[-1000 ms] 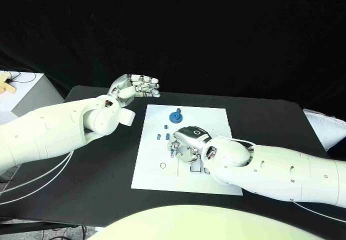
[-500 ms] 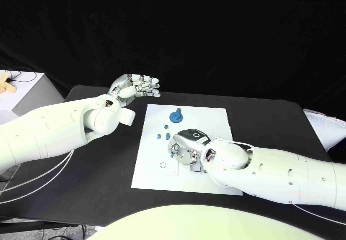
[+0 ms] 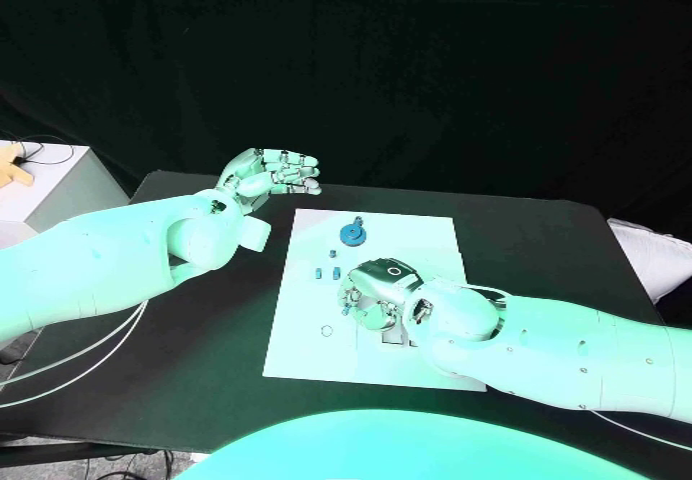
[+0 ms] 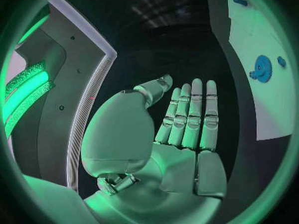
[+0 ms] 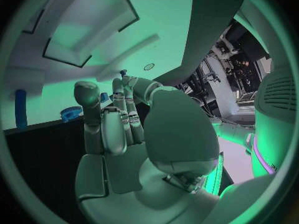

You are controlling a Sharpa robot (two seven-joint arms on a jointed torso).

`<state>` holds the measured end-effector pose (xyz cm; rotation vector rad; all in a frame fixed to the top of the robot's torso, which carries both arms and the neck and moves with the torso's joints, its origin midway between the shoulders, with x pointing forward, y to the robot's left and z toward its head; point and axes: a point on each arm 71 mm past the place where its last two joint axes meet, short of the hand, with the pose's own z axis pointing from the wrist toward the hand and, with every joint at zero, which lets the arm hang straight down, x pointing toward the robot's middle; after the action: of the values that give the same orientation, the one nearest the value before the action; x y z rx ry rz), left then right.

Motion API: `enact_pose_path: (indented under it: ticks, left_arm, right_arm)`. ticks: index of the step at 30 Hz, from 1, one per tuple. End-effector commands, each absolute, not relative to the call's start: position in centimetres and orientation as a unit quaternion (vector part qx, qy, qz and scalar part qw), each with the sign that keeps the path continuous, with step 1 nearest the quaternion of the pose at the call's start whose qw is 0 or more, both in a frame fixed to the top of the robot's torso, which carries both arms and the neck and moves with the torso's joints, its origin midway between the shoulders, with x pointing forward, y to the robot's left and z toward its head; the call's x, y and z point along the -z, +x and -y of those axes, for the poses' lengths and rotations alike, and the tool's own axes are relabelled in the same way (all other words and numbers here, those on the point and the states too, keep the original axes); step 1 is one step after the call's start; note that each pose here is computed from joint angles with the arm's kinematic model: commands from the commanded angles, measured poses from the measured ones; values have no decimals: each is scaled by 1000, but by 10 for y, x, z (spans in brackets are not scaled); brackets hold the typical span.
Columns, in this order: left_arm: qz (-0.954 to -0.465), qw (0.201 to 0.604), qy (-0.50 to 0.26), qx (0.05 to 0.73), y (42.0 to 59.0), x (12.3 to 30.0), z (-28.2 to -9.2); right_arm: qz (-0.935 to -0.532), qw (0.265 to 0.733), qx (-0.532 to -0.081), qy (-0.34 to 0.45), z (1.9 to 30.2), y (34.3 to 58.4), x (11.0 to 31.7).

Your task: Assemble the parts on the task board

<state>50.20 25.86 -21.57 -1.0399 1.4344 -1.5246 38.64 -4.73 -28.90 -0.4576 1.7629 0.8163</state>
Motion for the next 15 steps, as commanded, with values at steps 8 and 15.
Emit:
enact_pose_path:
  ticks: [8,15]
  left_arm:
    - [-565,383,-407,607,501,215,-256]
    - [-565,381,-406,608,501,215,-256]
  right_arm:
    - [-738,546,-342,-202,45,385,288]
    - [-740,544,-340,-203,44,384,289]
